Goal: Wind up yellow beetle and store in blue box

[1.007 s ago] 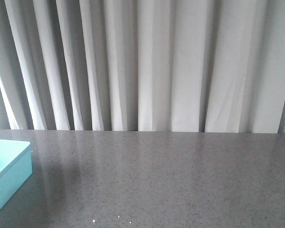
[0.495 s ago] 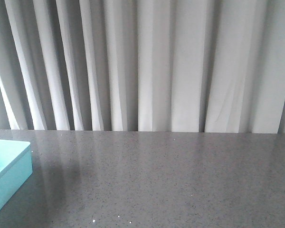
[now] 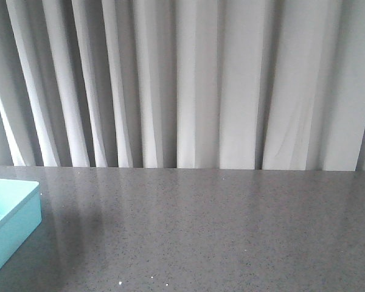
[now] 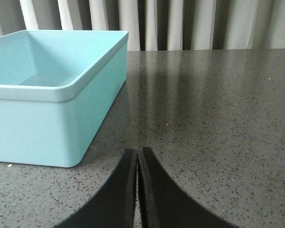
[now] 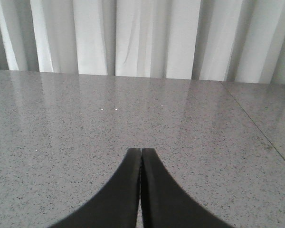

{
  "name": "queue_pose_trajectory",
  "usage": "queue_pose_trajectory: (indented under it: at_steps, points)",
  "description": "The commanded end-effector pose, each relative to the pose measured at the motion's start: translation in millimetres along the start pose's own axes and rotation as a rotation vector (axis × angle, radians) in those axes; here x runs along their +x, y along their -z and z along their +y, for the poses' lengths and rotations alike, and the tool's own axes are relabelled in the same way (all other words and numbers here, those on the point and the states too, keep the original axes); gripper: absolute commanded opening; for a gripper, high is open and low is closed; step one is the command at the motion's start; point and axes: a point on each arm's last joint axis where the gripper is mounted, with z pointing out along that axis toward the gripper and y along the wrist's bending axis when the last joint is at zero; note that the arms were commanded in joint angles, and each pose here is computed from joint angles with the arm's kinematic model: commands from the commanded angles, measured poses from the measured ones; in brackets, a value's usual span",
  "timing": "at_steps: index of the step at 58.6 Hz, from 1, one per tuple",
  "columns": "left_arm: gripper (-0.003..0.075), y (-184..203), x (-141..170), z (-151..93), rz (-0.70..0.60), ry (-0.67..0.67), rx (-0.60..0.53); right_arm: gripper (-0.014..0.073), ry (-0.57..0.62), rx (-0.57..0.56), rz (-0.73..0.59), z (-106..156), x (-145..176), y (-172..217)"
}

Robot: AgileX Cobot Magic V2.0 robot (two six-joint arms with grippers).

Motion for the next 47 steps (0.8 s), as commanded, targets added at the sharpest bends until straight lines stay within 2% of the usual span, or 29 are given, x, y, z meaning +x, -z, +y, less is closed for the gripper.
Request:
queue_pose_trajectory:
  at_steps: [1, 38, 47]
  points:
    - [-0.0006, 1, -11, -1, -0.086, 0.011, 0.006, -0.0007, 0.004, 0.008, -0.068, -1, -13, -1]
    - [-0.0006, 1, -11, -1, -0.086, 0.011, 0.006, -0.0007, 0.002, 0.006, -0.064, -1, -12, -1]
    - [-0.0006, 1, -11, -1, -0.086, 0.011, 0.006, -0.0007, 0.004, 0.004, -0.019, 0, 2, -13]
